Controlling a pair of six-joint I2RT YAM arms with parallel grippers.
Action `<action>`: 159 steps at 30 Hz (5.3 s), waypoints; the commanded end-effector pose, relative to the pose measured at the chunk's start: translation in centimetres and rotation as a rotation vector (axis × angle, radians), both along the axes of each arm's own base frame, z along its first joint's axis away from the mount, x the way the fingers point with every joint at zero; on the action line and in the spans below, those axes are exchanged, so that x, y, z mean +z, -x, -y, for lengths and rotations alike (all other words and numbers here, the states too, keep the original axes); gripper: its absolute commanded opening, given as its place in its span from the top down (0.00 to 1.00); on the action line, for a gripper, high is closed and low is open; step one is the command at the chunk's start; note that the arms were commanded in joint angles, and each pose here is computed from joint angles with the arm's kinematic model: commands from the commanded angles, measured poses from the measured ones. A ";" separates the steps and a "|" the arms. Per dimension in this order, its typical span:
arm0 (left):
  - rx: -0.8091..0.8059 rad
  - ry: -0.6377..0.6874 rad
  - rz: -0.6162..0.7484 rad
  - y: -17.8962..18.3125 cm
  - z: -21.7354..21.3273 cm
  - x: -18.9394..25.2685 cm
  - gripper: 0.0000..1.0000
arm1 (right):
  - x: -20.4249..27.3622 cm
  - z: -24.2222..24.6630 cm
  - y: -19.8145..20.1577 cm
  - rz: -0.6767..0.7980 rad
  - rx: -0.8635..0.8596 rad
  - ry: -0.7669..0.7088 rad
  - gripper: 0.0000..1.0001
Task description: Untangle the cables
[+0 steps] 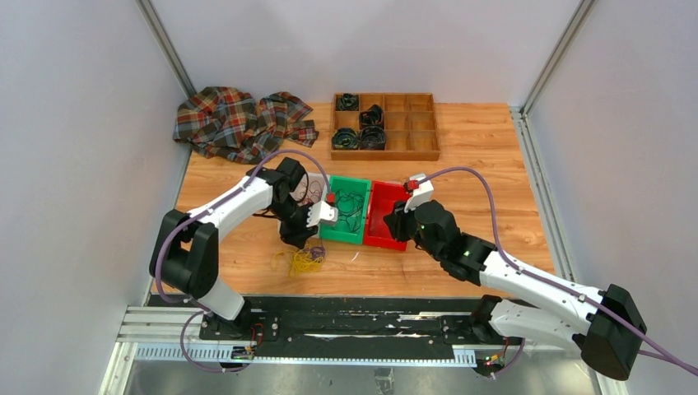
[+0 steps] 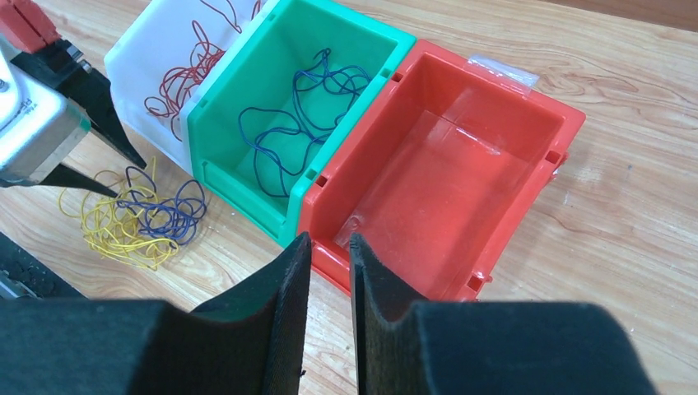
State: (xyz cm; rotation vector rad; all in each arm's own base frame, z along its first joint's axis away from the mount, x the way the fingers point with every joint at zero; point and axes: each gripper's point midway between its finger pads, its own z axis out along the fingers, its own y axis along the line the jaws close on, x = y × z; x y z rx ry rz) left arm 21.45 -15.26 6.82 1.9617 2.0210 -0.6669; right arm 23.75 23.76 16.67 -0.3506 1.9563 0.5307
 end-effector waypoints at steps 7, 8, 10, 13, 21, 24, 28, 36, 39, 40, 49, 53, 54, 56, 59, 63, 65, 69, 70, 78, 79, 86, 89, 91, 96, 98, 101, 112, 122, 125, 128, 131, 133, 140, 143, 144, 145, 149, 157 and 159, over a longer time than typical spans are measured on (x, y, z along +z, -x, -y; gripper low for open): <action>-0.017 0.097 0.024 -0.1 1.5 1.8 0.93 | 2.2 -0.8 0.3 0.025 0.021 -0.054 0.80; -0.003 0.104 0.032 0.0 1.5 2.2 0.94 | 2.2 -0.9 0.3 0.027 0.025 -0.056 0.80; 0.028 0.117 0.055 0.1 1.5 3.4 0.97 | 2.4 -1.1 0.4 0.031 0.035 -0.063 0.81; 0.076 0.134 0.111 0.2 1.3 5.4 0.99 | 2.7 -1.5 0.4 0.037 0.046 -0.073 0.81; 0.267 0.214 0.162 1.0 1.3 11.7 0.99 | 6.7 -5.8 2.4 0.152 0.180 -0.113 0.54; 0.310 0.294 0.156 2.0 2.0 14.8 0.99 | 8.8 -8.5 3.9 0.194 0.267 -0.152 0.44; 0.355 0.372 0.132 3.2 2.6 17.9 0.99 | 10.9 -12.2 5.8 0.230 0.366 -0.196 0.41; 0.399 0.430 0.124 4.5 3.0 20.6 0.99 | 11.5 -16.5 7.3 0.277 0.409 -0.181 0.42; 0.404 0.441 0.113 5.0 3.3 21.2 0.99 | 11.4 -16.9 6.8 0.282 0.382 -0.182 0.43; 0.404 0.448 0.110 5.2 3.3 21.5 0.99 | 11.3 -17.0 6.7 0.284 0.377 -0.184 0.44; 0.399 0.458 0.083 6.2 3.4 22.2 0.99 | 11.9 -16.5 4.7 0.343 0.249 -0.226 0.50; 0.381 0.456 0.074 6.7 3.5 22.0 0.99 | 12.1 -15.9 3.7 0.360 0.175 -0.236 0.50; 0.373 0.457 0.067 6.9 3.6 22.0 0.99 | 12.0 -15.8 3.5 0.363 0.161 -0.238 0.50; 0.347 0.464 0.045 7.6 3.7 22.1 0.99 | 11.8 -15.6 3.0 0.371 0.132 -0.238 0.49; 0.320 0.473 0.029 8.1 4.0 22.5 0.99 | 11.5 -16.0 2.7 0.384 0.123 -0.228 0.48; 0.274 0.517 0.014 8.6 4.6 23.8 0.99 | 10.3 -17.2 2.7 0.373 0.147 -0.206 0.47; 0.249 0.548 0.007 8.9 5.0 24.8 0.99 | 9.4 -17.5 2.7 0.361 0.152 -0.196 0.46; 0.219 0.599 0.011 9.2 5.5 26.8 0.99 | 7.6 -17.4 2.7 0.338 0.152 -0.177 0.46; 0.213 0.609 0.014 9.3 5.6 27.2 0.99 | 7.2 -17.4 2.7 0.334 0.153 -0.171 0.46; 0.171 0.681 0.082 9.2 5.9 30.9 0.99 | 3.0 -15.5 3.4 0.255 0.149 -0.121 0.47; 0.169 0.685 0.092 9.2 5.9 31.3 0.99 | 2.6 -15.2 3.6 0.245 0.147 -0.116 0.47; 0.167 0.692 0.154 8.7 5.7 32.4 0.99 | 0.4 -12.4 4.2 0.199 0.120 -0.088 0.48; 0.161 0.701 0.187 8.3 5.8 33.3 1.00 | 0.3 -11.1 4.3 0.197 0.102 -0.074 0.48; 0.154 0.715 0.239 7.9 5.8 34.7 0.99 | -0.2 -10.6 4.4 0.191 0.101 -0.061 0.48; 0.129 0.775 0.407 7.3 5.4 39.5 1.00 | -2.0 -10.5 4.8 0.155 0.117 -0.030 0.47; 0.123 0.797 0.449 7.2 5.3 41.1 0.99 | -2.6 -10.8 5.0 0.140 0.132 -0.025 0.48; 0.119 0.826 0.510 7.0 5.2 43.3 1.00 | -3.5 -11.1 5.2 0.125 0.148 -0.008 0.47; 0.177 0.911 0.831 5.4 3.4 50.9 1.00 | -6.3 -10.8 5.8 0.061 0.154 0.049 0.48; 0.405 1.064 1.282 3.7 -1.4 59.0 1.00 | -7.1 -10.1 6.1 0.057 0.147 0.072 0.48; 0.449 1.096 1.349 3.7 -2.4 60.2 0.99 | -7.1 -9.9 6.1 0.061 0.145 0.080 0.48; 0.418 1.090 1.318 3.9 -1.8 59.9 0.99 | -6.8 -9.7 6.1 0.064 0.138 0.074 0.48; 0.357 1.083 1.246 4.4 -0.7 58.6 1.00 | -4.8 -9.7 5.8 0.094 0.136 0.056 0.48; 0.340 1.083 1.225 4.6 -0.4 58.0 0.99 | -2.5 -9.9 5.6 0.133 0.142 0.030 0.46; 0.302 1.053 1.177 4.8 0.2 56.4 0.99 | 9.7 -11.8 5.7 0.324 0.273 -0.096 0.38; 0.248 1.052 1.121 5.9 0.9 55.1 1.00 | 13.6 -12.2 5.1 0.341 0.357 -0.147 0.36; 0.230 1.052 1.098 6.1 1.2 54.6 1.00 | 14.6 -12.4 5.0 0.333 0.387 -0.171 0.36; 0.215 1.054 1.074 6.5 1.4 54.2 1.00 | 15.5 -12.7 5.2 0.323 0.438 -0.194 0.35; 0.146 1.053 0.969 7.7 2.5 52.1 0.99 | 17.9 -13.4 5.3 0.328 0.533 -0.236 0.35; 0.108 1.053 0.863 7.9 3.7 50.1 1.00 | 20.5 -15.8 9.9 0.328 0.814 -0.369 0.35; 0.106 1.050 0.856 7.7 3.8 50.0 1.00 | 20.9 -16.2 10.6 0.321 0.854 -0.395 0.35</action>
